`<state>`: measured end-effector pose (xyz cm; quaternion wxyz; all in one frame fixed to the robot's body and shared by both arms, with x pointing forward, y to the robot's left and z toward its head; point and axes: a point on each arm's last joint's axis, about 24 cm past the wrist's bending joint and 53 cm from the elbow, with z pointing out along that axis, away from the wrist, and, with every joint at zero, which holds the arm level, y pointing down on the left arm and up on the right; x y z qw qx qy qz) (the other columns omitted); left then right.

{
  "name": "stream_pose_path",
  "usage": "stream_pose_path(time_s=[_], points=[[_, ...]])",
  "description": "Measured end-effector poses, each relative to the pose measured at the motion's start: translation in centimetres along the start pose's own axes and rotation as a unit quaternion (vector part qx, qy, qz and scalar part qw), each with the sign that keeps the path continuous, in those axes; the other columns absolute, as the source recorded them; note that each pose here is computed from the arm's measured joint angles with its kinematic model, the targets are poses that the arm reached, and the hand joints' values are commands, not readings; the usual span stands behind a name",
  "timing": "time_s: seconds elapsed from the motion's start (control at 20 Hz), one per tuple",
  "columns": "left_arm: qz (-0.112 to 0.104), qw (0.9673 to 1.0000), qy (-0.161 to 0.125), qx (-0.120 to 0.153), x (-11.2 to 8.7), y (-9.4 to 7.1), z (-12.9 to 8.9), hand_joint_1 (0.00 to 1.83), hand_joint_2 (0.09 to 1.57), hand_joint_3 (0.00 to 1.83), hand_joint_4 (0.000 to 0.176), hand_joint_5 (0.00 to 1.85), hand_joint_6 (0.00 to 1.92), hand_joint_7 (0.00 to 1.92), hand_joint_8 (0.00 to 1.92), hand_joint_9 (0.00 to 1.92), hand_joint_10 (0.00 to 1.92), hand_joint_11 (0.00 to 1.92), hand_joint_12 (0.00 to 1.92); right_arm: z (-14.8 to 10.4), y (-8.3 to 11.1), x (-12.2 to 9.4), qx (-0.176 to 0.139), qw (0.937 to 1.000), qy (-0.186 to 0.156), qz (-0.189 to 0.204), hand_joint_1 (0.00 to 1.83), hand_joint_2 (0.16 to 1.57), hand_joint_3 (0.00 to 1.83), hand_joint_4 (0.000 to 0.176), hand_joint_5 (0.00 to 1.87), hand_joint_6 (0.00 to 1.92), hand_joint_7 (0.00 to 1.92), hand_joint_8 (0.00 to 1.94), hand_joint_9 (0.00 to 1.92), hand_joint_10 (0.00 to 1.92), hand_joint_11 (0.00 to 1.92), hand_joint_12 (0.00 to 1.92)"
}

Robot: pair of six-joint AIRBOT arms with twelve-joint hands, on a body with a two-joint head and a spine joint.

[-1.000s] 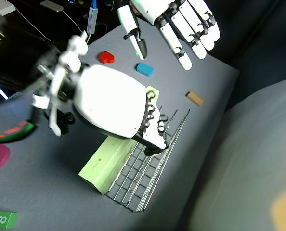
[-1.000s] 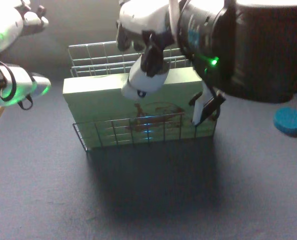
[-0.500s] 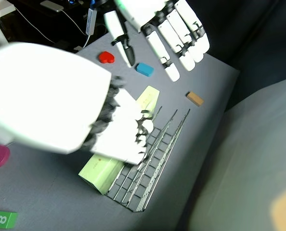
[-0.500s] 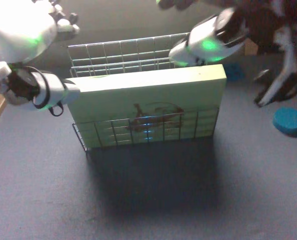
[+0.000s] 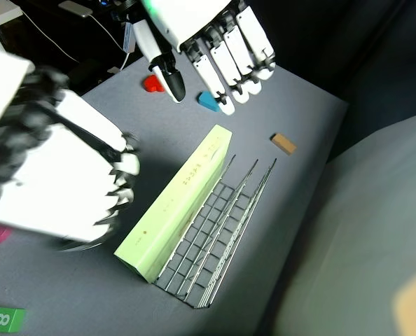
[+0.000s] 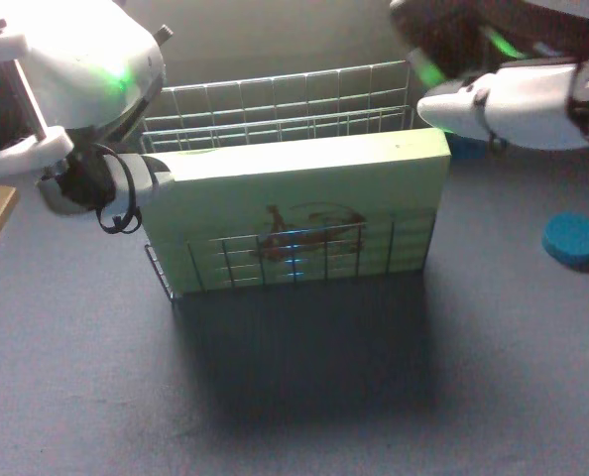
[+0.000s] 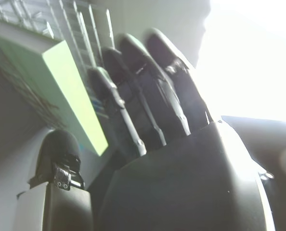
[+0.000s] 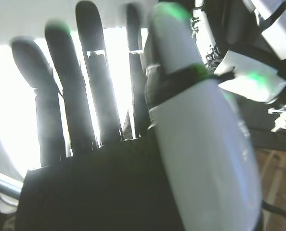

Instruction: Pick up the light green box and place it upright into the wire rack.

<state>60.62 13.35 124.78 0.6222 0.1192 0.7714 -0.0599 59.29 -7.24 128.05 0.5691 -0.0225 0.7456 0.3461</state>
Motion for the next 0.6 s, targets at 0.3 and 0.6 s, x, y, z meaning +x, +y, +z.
stream_pose_path(time_s=[0.3,0.6], points=[[-0.008,0.9999,0.004,0.007,0.1,-1.5,0.3,0.85,1.32,0.00,0.000,1.21,1.92,1.33,1.92,1.32,1.92,1.36,1.92,-2.7,3.0,0.2,-0.054,0.9985,0.001,-0.011,0.50,1.56,0.01,0.000,1.23,1.92,1.42,1.94,1.60,1.92,1.79,1.92],[-0.013,0.9999,0.005,0.006,0.1,-2.0,0.4,0.86,1.32,0.00,0.000,1.23,1.92,1.37,1.92,1.36,1.92,1.40,1.92,-2.1,2.3,1.4,-0.031,0.9994,0.016,0.001,0.56,1.54,0.00,0.176,1.22,1.92,1.39,1.94,1.57,1.92,1.75,1.92]])
